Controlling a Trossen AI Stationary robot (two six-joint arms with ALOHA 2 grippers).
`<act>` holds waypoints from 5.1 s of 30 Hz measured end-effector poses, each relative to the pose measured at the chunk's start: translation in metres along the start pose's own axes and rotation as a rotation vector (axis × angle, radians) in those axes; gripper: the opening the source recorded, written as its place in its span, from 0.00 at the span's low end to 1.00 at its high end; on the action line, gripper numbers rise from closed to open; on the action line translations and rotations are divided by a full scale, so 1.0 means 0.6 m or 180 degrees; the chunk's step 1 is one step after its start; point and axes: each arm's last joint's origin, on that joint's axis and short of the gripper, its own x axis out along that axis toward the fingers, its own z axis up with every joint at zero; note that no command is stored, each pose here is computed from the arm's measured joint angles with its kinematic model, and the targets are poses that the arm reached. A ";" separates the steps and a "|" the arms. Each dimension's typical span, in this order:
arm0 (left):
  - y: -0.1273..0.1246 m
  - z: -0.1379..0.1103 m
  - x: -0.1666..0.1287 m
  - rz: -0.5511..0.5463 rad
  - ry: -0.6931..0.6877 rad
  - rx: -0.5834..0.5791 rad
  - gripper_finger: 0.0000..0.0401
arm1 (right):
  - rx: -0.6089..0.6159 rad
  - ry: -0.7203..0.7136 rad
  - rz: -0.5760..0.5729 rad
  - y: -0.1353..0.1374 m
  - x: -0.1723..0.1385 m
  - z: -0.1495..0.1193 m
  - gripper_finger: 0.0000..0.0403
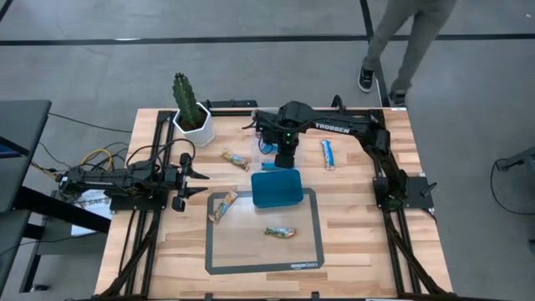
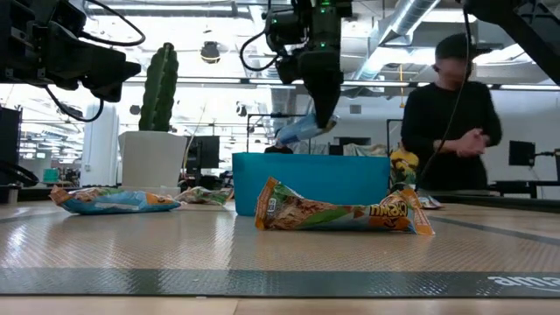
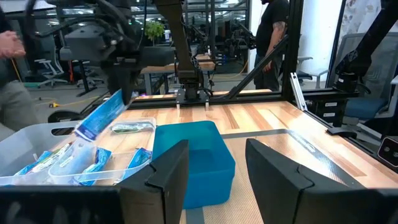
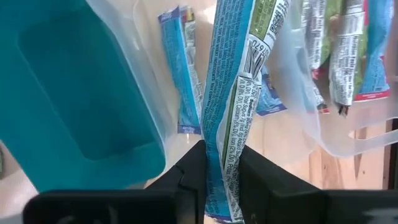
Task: Pick and place Granola Bars by type
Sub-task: Put the blue granola bar into the bottom transparent bin, then put the yellow granola bar into the blue bin
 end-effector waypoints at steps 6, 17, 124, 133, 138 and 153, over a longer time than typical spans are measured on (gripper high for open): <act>0.000 0.000 0.000 0.0002 -0.0001 0.0000 0.38 | 0.0071 -0.0015 -0.0003 -0.007 0.000 0.000 0.22; 0.000 0.000 0.000 0.0001 0.0001 0.0000 0.38 | 0.0073 -0.0045 0.0006 -0.007 -0.006 -0.002 0.49; 0.000 0.000 0.000 0.0001 0.0002 0.0000 0.38 | 0.3249 -0.0177 -0.0465 -0.064 0.223 -0.318 0.29; 0.000 0.000 0.000 0.0001 0.0000 0.0000 0.38 | 0.3182 -0.0522 -0.0368 -0.053 0.201 -0.307 0.12; 0.000 0.000 0.000 0.0000 0.0002 0.0000 0.38 | 0.3173 -0.1186 -0.0268 -0.047 0.147 -0.304 0.11; 0.000 0.000 0.000 0.0001 0.0002 0.0000 0.38 | 0.0485 -0.2136 0.0138 0.070 0.006 -0.253 0.12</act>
